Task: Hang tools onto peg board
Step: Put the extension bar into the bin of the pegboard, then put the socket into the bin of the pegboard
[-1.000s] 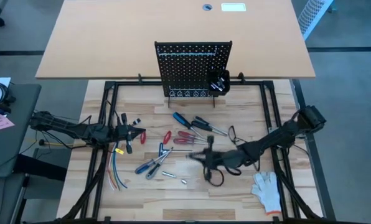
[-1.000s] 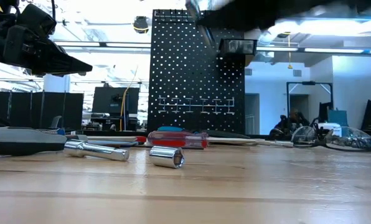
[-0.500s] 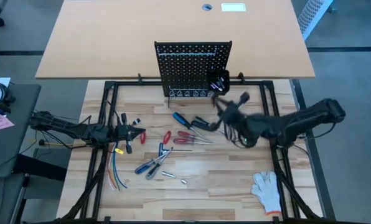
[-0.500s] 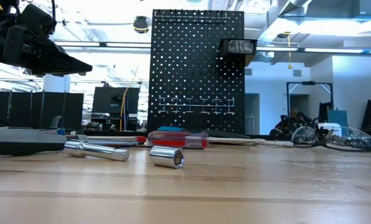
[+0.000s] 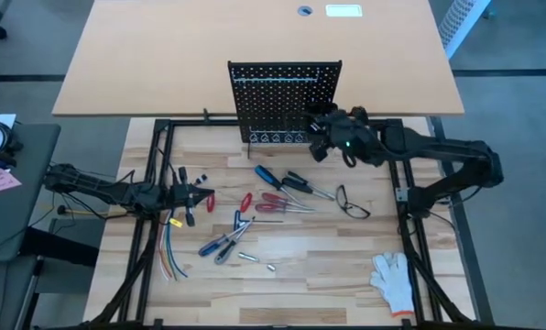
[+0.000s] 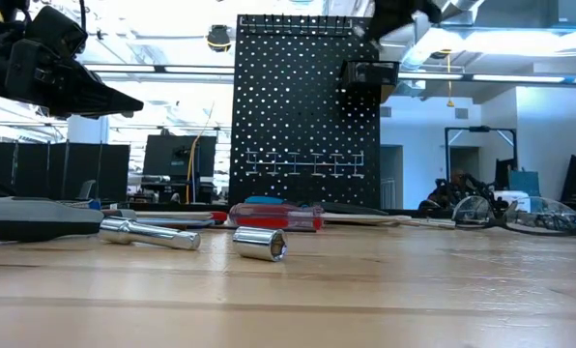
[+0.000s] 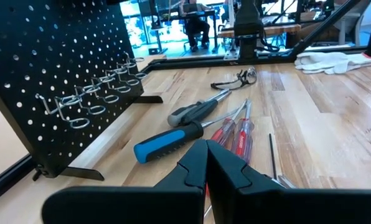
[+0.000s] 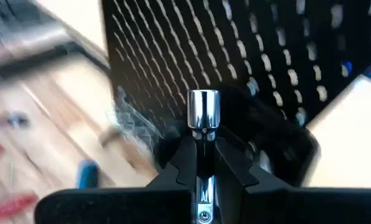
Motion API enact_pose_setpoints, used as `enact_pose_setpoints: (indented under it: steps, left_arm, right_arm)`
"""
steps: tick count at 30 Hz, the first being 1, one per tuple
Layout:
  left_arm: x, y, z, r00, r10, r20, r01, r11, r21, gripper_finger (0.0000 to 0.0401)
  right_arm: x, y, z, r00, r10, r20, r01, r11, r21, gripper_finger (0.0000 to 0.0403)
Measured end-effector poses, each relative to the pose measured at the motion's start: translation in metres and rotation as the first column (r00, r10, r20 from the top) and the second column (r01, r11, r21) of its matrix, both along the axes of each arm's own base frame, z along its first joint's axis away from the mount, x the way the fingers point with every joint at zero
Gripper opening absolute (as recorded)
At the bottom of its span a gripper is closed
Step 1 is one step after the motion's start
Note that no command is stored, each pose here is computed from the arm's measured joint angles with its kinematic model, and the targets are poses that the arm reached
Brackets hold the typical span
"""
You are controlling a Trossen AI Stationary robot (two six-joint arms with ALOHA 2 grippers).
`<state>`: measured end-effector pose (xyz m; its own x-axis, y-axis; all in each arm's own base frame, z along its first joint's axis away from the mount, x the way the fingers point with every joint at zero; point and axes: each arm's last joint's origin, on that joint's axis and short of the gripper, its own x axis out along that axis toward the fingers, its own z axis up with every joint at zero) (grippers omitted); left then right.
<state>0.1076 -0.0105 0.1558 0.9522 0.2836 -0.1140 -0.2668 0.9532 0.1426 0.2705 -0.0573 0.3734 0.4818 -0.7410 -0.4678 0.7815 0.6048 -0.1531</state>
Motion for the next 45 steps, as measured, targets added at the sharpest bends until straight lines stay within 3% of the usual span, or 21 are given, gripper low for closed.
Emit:
enact_pose_setpoints:
  steps: [11,18,31,38,45]
  left_arm:
    - [0.000,0.000,0.000,1.000,0.000,0.000,0.000,1.000,0.000,0.0000]
    - [0.000,0.000,0.000,1.000,0.000,-0.001,0.000,1.000,0.000,0.0000]
    - [0.000,0.000,0.000,1.000,0.000,-0.002,0.000,1.000,0.001,0.0000]
    - [0.000,0.000,0.000,1.000,0.000,-0.002,0.000,1.000,0.001,0.0000]
    - [0.000,0.000,0.000,1.000,0.000,-0.002,0.000,1.000,0.001,0.0000]
  right_arm:
    - [0.011,-0.034,-0.021,0.996,-0.037,-0.083,0.046,0.993,0.110,0.0031]
    - [0.014,-0.041,-0.027,0.993,-0.046,-0.110,0.059,0.991,0.124,0.0047]
    - [0.012,-0.043,-0.023,0.992,-0.026,-0.120,0.037,0.996,0.085,0.0132]
    - [0.007,-0.030,-0.003,0.999,0.032,-0.029,-0.032,0.999,0.017,0.0149]
    - [0.001,0.010,0.013,0.981,0.192,-0.008,-0.192,0.981,-0.038,0.0135]
